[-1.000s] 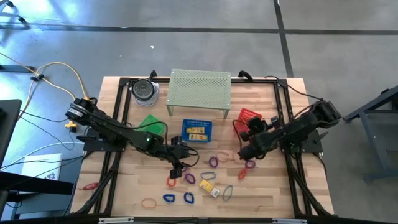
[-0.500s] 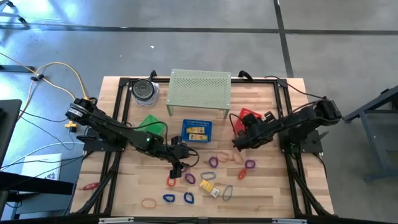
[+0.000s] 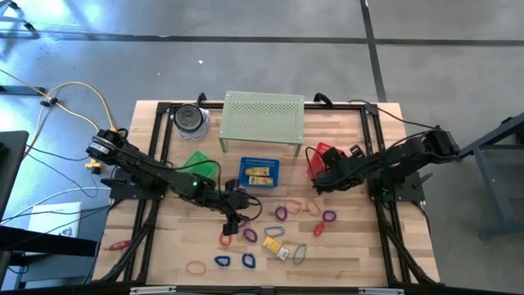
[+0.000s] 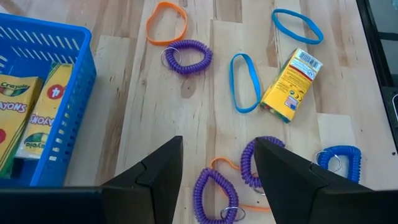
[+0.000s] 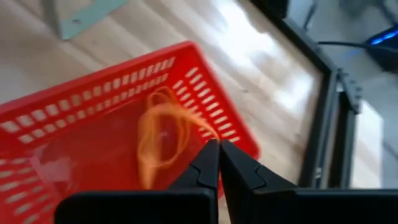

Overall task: Pick & Place Office Desk Supplies
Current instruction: Put the orange rubber band into the red bin

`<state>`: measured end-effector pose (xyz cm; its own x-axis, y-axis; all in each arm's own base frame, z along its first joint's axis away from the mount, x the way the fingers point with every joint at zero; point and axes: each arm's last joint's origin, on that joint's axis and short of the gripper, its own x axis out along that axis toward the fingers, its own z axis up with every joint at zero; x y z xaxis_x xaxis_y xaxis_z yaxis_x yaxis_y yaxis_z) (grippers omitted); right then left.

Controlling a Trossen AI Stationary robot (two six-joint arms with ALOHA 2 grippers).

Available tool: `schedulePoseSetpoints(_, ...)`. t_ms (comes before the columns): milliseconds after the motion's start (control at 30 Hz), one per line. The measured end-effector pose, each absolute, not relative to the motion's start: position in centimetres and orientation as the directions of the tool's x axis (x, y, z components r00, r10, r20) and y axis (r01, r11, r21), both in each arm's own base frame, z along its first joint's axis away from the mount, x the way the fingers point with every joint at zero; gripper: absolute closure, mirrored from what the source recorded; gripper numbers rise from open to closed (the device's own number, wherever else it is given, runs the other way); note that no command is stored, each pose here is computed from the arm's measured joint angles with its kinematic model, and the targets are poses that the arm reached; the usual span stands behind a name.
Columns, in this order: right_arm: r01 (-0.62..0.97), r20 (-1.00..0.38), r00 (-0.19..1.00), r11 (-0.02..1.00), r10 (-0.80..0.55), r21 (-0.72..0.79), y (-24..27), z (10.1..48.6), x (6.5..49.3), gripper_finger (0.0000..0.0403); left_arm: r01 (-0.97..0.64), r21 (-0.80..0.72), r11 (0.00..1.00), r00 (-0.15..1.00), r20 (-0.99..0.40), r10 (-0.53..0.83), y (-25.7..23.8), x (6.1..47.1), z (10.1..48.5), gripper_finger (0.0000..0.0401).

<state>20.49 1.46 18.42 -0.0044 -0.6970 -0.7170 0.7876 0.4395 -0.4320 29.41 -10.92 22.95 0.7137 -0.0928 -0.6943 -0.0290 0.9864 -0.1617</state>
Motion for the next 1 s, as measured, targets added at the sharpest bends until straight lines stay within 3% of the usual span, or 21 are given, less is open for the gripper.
schedulePoseSetpoints(400, 0.742, -0.778, 0.007, 0.526, -0.628, -0.417, 1.24, 18.49, 20.71, 0.0399, -0.030, -0.161, 0.986, 0.714, -0.694, -0.092, -10.91, 29.41, 22.96, 0.0210)
schedulePoseSetpoints(1000, 0.737, -0.797, 0.024, 0.550, -0.603, -0.394, 0.96, 18.40, 21.11, 0.0385, -0.028, -0.154, 0.988, 0.715, -0.693, -0.088, -10.90, 29.41, 22.96, 0.0210)
